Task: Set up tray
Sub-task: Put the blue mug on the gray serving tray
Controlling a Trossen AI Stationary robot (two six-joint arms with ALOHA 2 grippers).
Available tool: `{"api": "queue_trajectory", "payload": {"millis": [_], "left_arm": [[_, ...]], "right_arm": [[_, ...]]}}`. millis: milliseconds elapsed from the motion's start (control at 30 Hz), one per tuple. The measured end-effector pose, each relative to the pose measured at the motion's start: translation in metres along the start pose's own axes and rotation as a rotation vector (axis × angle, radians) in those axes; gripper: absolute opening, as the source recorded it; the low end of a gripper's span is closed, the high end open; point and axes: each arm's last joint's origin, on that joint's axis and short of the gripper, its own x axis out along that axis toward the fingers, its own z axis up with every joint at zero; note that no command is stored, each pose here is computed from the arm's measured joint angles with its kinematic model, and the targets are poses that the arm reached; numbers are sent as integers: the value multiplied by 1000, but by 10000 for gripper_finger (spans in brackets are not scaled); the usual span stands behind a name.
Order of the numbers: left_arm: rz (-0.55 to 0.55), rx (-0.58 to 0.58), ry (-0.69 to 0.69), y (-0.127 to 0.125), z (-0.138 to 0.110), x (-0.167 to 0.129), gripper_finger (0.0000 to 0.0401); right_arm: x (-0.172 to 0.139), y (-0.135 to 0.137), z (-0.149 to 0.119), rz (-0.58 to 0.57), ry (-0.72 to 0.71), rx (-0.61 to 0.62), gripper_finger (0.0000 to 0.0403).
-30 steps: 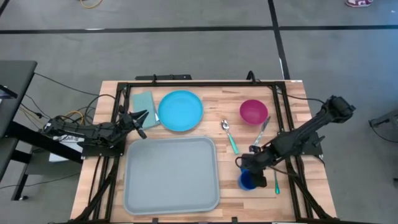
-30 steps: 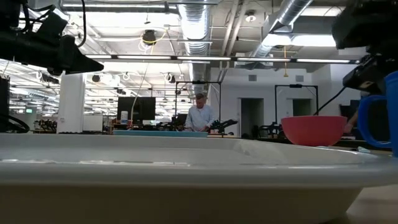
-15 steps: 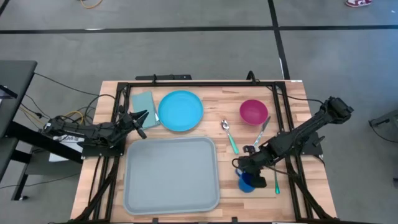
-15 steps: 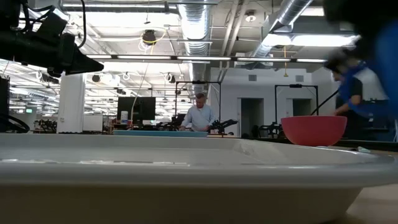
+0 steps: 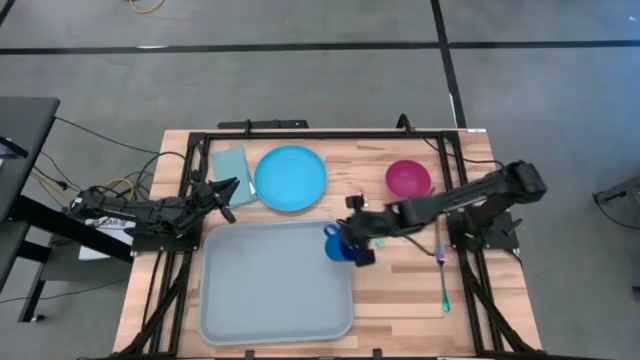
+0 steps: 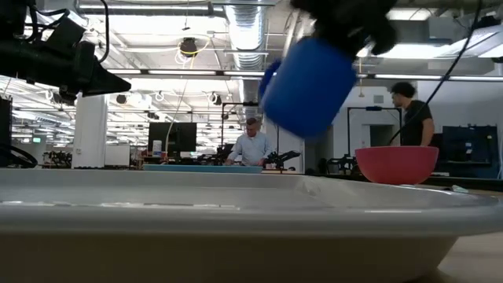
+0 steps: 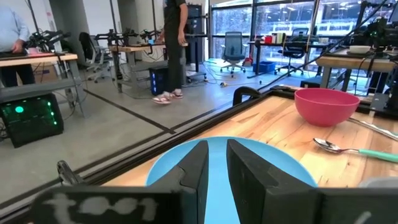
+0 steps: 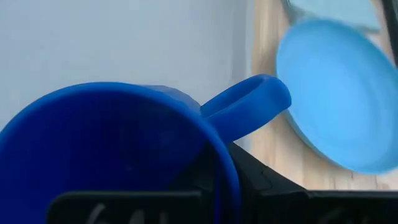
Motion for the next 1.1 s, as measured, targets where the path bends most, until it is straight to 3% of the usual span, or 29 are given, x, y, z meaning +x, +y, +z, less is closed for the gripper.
{"api": "queue_trajectory", "payload": {"millis": [133,333,500,667,1100], "left_arm": [[0,-22,0,0,0,0,48],[-19,-24,1,-1,0,0,48],[-56,-25,2,-2,0,0,48],[-56,-23,3,-2,0,0,48],[-44,-19,5,-1,0,0,48]], "right_arm": [[25,-15,-3,-1,137,-45,20],[51,-31,10,0,226,-47,18],[71,-32,11,60,404,-103,39],[87,-31,15,104,495,-151,63],[77,-42,42,113,476,-171,102]]}}
